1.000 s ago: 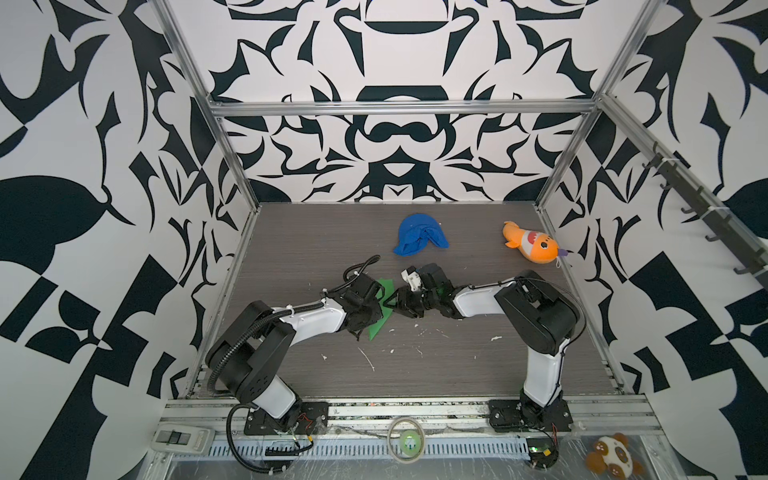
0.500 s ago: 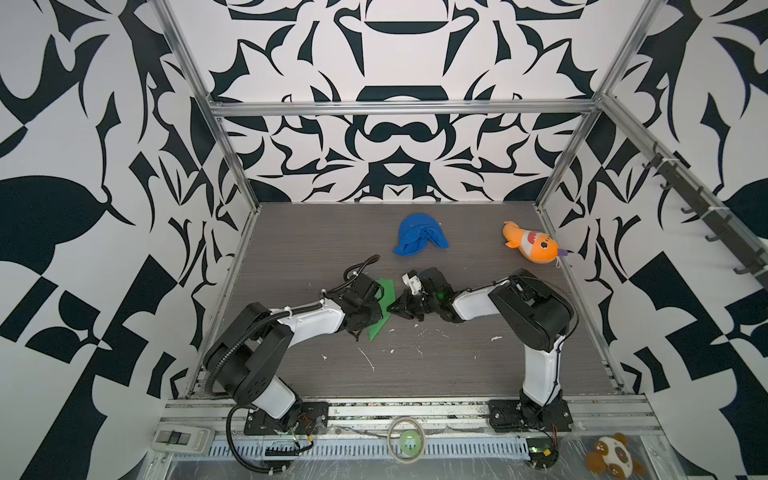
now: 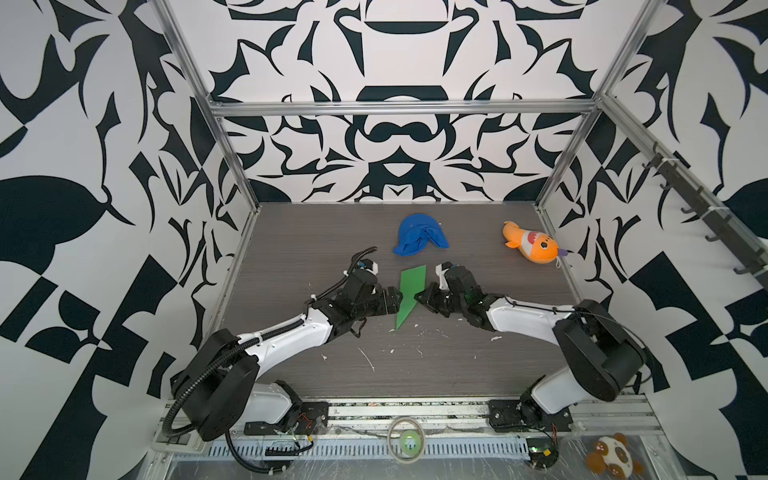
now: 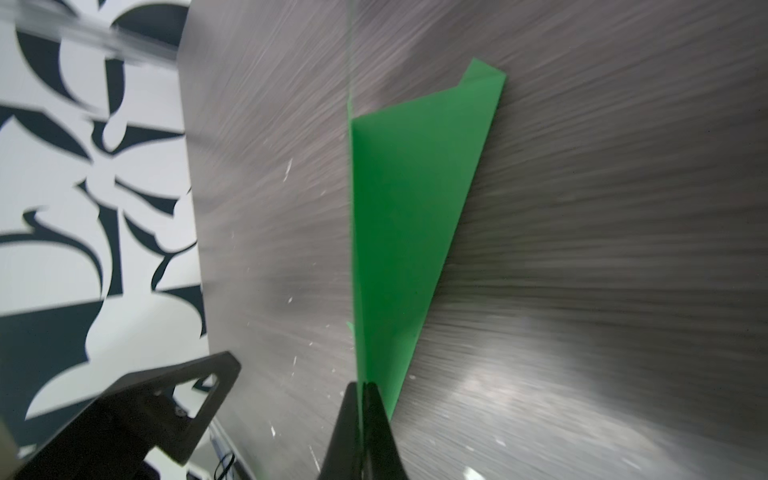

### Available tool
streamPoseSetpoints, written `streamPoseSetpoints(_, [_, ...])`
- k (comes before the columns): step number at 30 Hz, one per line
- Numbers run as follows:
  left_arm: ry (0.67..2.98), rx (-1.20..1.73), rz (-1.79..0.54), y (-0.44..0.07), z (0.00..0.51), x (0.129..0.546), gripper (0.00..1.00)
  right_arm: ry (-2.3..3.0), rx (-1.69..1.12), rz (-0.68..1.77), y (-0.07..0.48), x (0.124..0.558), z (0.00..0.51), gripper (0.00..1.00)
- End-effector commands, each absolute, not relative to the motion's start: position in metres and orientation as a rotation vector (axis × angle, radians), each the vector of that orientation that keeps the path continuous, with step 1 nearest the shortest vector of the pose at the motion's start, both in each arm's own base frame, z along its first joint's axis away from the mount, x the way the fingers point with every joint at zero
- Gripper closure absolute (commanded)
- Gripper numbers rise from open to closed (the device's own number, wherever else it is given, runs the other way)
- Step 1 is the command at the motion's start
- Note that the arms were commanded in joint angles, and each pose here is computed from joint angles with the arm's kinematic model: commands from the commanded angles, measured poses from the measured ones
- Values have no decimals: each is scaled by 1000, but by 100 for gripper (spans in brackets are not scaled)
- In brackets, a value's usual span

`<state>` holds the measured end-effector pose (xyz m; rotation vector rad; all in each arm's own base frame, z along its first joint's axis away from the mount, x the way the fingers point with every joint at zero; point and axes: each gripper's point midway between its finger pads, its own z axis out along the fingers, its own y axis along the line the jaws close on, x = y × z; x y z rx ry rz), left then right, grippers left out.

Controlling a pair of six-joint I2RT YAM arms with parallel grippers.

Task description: Fold a paper plane with a square sheet of paper (pick it up from the middle)

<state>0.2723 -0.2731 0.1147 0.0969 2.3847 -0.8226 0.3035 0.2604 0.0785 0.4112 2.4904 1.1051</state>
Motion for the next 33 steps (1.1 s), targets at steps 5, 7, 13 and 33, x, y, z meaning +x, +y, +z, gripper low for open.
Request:
streamPoseSetpoints(5, [2187, 447, -789, -321, 115, 274, 1, 2527, 754, 950, 209, 305, 68, 100])
streamPoseSetpoints(7, [2149, 529, -760, -333, 109, 272, 0, 2530, 821, 959, 204, 306, 66, 100])
streamPoseSetpoints(13, [1947, 797, -697, -368, 95, 263, 7, 2538, 977, 957, 193, 310, 64, 100])
streamPoseSetpoints(33, [1715, 1075, -446, -397, 51, 269, 53, 2576, 1146, 954, 186, 308, 71, 100])
